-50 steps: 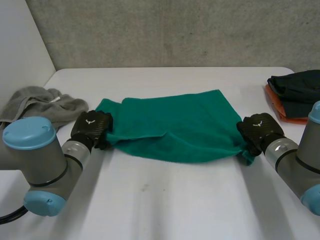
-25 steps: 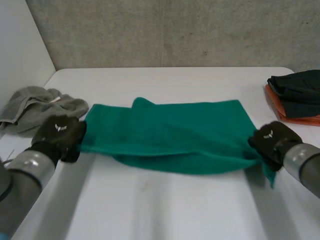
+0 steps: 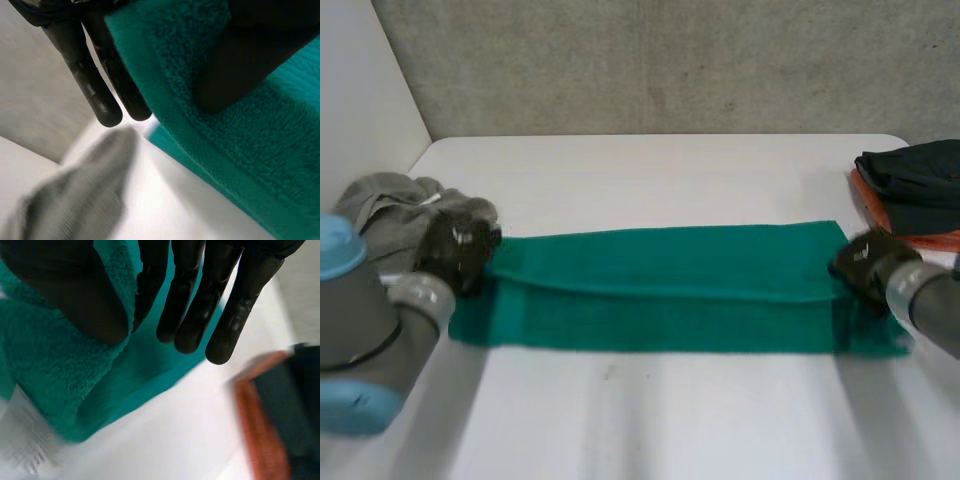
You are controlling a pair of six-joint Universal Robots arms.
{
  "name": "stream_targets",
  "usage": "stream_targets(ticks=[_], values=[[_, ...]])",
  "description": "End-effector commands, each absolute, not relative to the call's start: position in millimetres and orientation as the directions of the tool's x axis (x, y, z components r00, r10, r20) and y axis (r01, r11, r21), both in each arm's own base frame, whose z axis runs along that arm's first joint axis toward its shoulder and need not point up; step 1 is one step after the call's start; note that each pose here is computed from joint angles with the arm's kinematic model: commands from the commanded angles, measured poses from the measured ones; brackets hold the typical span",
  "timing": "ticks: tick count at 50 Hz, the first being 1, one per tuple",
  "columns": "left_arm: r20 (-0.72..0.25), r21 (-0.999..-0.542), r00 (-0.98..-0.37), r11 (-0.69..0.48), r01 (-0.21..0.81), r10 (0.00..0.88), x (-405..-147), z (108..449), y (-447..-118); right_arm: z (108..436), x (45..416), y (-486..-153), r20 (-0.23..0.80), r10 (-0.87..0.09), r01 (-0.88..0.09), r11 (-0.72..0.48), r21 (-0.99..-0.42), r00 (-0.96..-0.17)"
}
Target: Fold the laundry.
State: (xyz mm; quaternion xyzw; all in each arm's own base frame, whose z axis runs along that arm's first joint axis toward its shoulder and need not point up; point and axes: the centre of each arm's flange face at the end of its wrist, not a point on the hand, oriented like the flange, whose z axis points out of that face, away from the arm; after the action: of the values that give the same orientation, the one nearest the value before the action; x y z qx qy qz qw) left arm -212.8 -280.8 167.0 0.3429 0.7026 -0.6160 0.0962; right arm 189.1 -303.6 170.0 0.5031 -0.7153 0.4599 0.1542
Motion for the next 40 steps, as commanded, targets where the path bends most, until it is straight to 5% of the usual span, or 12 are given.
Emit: stream_targets(ticks=[1,16,29,36,40], values=[[-0.55,-0.834,-0.804,-0.09,0.545,0.225,-229,182,-346,191,216,-351,0.734,-0.421,-0.794,-0.052,-0.606,-0.533],[-0.539,-0.835,-0.805,-0.038,0.548,0.248,-246,147,-358,147,238,-417,0.784,-0.297,-0.765,-0.204,-0.61,-0.546],[-0.545,-0.832,-0.813,-0.011,0.554,0.205,-252,135,-369,113,245,-441,0.787,-0.287,-0.753,-0.244,-0.611,-0.545],[-0.534,-0.844,-0.821,-0.077,0.53,0.202,-268,149,-367,149,244,-455,0.786,-0.143,-0.727,-0.311,-0.612,-0.601],[-0.532,-0.846,-0.823,-0.085,0.526,0.2,-269,150,-366,175,238,-455,0.723,-0.108,-0.665,-0.322,-0.674,-0.682]])
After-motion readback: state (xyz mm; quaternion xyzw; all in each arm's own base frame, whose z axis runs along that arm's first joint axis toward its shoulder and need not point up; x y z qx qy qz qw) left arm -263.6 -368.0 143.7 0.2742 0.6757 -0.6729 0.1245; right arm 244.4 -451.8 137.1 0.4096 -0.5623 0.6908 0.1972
